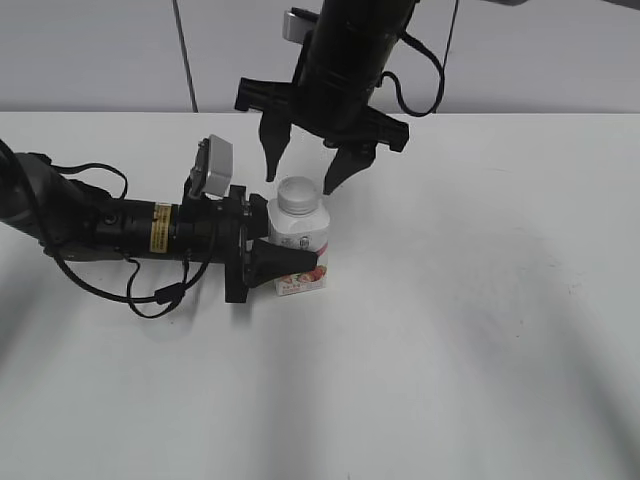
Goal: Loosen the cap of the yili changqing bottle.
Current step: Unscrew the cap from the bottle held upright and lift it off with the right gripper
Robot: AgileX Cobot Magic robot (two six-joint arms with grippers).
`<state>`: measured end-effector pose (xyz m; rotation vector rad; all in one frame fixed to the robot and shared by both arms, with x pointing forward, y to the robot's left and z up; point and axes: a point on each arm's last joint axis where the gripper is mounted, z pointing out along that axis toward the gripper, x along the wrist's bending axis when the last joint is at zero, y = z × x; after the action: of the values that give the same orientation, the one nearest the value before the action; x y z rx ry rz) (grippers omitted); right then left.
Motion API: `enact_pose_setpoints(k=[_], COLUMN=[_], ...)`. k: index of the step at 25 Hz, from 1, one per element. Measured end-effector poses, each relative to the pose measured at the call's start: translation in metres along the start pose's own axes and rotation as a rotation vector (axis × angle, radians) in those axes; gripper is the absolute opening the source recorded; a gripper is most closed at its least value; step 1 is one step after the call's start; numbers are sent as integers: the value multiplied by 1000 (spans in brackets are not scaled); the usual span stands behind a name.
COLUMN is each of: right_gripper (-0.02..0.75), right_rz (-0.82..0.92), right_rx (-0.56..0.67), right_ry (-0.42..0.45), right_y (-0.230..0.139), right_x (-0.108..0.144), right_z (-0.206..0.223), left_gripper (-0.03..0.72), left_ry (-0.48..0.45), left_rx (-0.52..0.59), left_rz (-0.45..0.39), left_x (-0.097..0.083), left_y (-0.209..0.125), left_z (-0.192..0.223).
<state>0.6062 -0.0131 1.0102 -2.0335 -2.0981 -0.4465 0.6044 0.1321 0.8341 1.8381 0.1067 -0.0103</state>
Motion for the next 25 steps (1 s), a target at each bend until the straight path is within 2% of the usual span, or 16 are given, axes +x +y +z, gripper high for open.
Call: enact_pose_setpoints(k=[6, 25], right_gripper=[498, 497], right_rz=[-2, -9], right_rx=[-28, 4], right_ry=[5, -15], right_y=[3, 6], right_x=[0, -4], right_z=[2, 25], left_gripper=[398, 397], left_ry=[-1, -5], left_rx=[1, 1], left_rz=[0, 2], left_x=[0, 0], left_y=[0, 0], left_z=[0, 0])
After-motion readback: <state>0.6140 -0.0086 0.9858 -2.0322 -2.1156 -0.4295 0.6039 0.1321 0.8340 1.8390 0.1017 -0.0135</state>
